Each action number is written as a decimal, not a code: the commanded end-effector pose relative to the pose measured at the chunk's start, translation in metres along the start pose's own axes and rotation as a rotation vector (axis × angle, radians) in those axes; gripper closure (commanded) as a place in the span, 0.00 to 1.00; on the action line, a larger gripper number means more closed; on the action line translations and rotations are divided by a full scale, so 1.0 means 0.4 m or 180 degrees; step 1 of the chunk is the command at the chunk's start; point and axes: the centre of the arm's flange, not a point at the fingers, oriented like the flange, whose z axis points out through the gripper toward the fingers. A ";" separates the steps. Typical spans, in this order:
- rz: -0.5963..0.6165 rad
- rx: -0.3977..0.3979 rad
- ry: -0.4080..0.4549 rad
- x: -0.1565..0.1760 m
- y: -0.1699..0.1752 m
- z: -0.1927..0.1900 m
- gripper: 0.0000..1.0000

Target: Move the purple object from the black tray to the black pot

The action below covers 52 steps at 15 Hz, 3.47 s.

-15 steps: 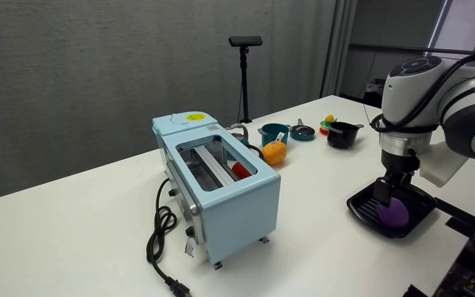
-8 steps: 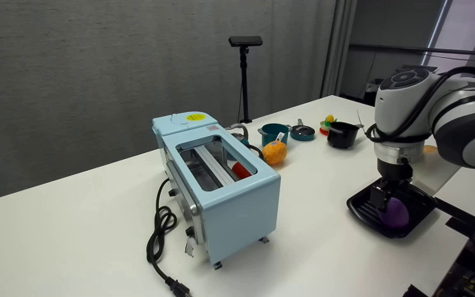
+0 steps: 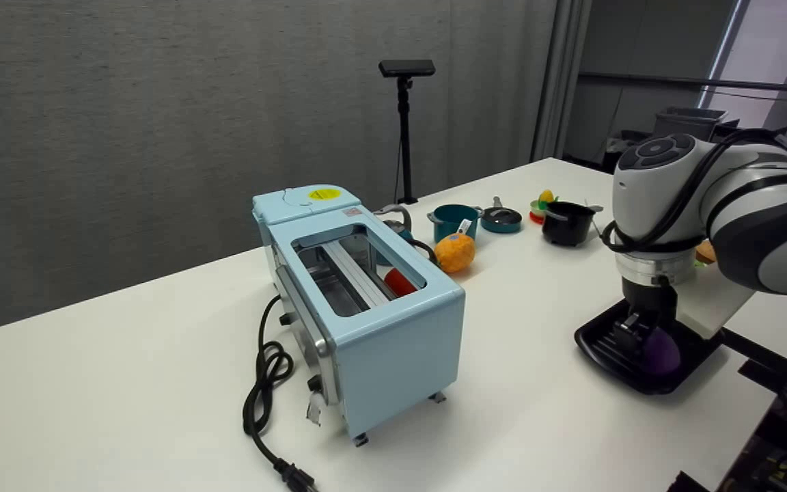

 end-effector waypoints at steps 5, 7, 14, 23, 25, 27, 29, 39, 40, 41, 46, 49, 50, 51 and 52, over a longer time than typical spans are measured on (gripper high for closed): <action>0.0317 0.0125 0.0259 0.043 0.119 -0.091 0.84; 0.0511 0.0242 0.0338 0.073 0.186 -0.150 0.96; 0.1125 0.0520 0.0754 0.223 0.419 -0.324 0.95; 0.1565 0.0399 0.1020 0.409 0.642 -0.408 0.95; 0.1537 0.0341 0.0972 0.443 0.671 -0.406 0.95; 0.1525 0.0251 0.0892 0.477 0.697 -0.394 0.95; 0.1519 0.0196 0.0805 0.516 0.723 -0.381 0.95; 0.1619 0.0105 0.0832 0.697 0.739 -0.381 0.95; 0.1617 0.0207 0.0830 0.709 0.724 -0.377 0.95; 0.1610 0.0299 0.0821 0.720 0.711 -0.372 0.95; 0.1545 0.0565 0.0776 0.740 0.674 -0.349 0.95; 0.1509 0.0542 0.0772 0.734 0.679 -0.336 0.95; 0.1485 0.0539 0.0765 0.732 0.681 -0.334 0.95; 0.1485 0.0520 0.0754 0.728 0.682 -0.332 0.61; 0.1478 0.0508 0.0753 0.725 0.683 -0.329 0.56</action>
